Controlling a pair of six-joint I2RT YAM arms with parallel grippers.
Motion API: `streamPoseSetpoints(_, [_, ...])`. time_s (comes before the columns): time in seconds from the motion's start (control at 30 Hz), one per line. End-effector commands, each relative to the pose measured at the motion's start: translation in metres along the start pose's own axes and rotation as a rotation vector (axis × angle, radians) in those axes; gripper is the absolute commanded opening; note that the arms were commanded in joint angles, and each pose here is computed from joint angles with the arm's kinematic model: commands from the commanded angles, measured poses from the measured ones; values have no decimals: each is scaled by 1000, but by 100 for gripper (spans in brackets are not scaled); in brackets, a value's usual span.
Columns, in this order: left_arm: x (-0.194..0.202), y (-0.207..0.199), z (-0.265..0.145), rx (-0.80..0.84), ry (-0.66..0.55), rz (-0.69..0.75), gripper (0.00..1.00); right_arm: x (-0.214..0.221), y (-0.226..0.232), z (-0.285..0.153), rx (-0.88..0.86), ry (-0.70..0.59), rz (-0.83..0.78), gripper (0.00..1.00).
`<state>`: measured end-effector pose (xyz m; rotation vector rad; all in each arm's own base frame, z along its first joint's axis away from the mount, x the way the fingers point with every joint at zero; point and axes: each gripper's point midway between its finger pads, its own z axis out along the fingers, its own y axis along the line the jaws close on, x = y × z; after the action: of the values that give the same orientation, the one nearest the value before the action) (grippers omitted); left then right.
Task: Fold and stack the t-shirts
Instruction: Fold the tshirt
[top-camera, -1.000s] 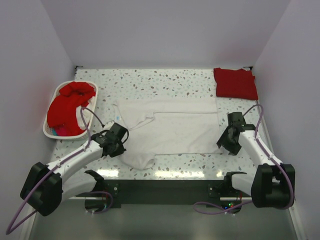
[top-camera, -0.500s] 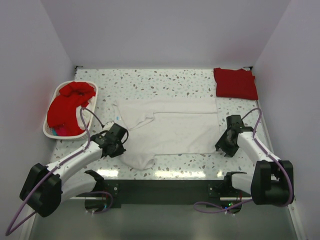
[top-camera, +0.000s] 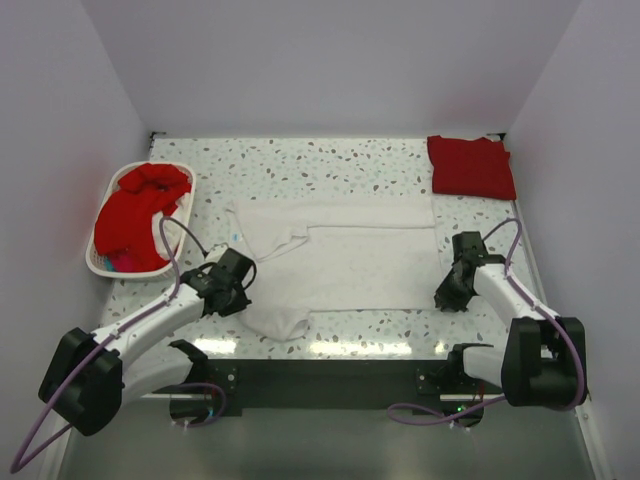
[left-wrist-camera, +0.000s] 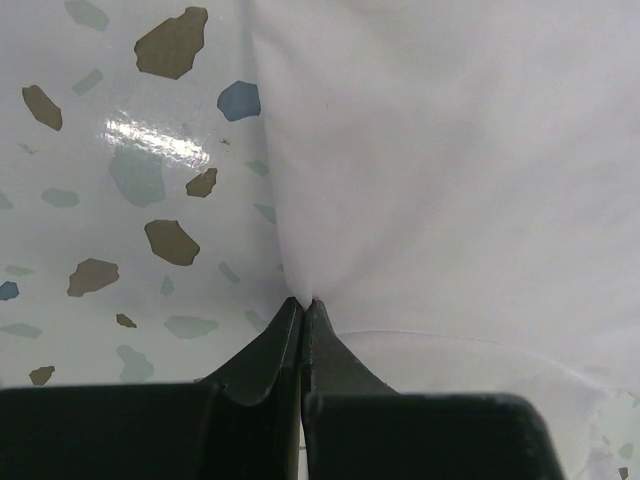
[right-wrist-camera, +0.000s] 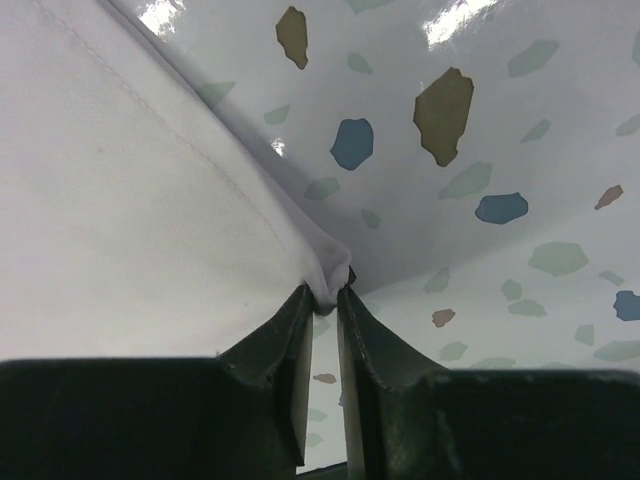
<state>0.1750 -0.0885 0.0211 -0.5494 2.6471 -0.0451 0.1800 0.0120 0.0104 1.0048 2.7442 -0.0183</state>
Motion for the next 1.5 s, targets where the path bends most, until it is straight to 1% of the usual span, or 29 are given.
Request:
streamPoseSetpoints(0.0, [-6,-2,-4,7,-28,-21,0,4,-3,2,9,7,11,18])
streamPoseSetpoints(0.03, [-8,-4,-6,12,-34,-24,0,1,-2,-2,1,-5,11,12])
streamPoseSetpoints(0.1, [-10,-3,-9,6,-37,-24,0,-3,-3,-10,8,-17,0,6])
streamPoseSetpoints(0.13, [-14,-6,-13,12,-46,-24,0,-4,-2,-13,1,-19,-6,1])
streamPoseSetpoints(0.17, [-15,-5,-15,7,-44,-19,0,-5,0,-16,-11,-19,-7,0])
streamPoseSetpoints(0.37, [-37,-15,-29,5,-80,12,0,-18,13,-32,-43,-20,-55,0])
streamPoseSetpoints(0.43, [-48,-20,-34,8,-98,29,0,-28,22,-40,-66,-35,-78,0])
streamPoseSetpoints(0.53, [-62,-27,-34,11,-106,46,0,-42,32,-48,-82,-50,-110,0])
streamPoseSetpoints(0.6, [-69,-27,-29,6,-87,43,0,-51,40,-52,-97,-59,-131,0])
streamPoseSetpoints(0.8, [-102,-27,-17,2,-90,51,0,-71,55,-47,-104,-83,-161,0])
streamPoseSetpoints(0.83, [-110,-30,-19,8,-107,51,0,-74,57,-46,-107,-85,-161,0])
streamPoseSetpoints(0.93, [-121,-36,-12,-4,-104,70,0,-81,65,-42,-114,-91,-157,0])
streamPoseSetpoints(0.97, [-123,-37,-10,-8,-100,76,0,-82,66,-38,-110,-81,-155,0])
streamPoseSetpoints(1.17, [-138,-47,1,-15,-103,87,0,-102,81,-37,-119,-110,-154,0])
streamPoseSetpoints(1.47, [-152,-50,16,-34,-102,90,0,-111,82,-18,-79,-113,-149,0])
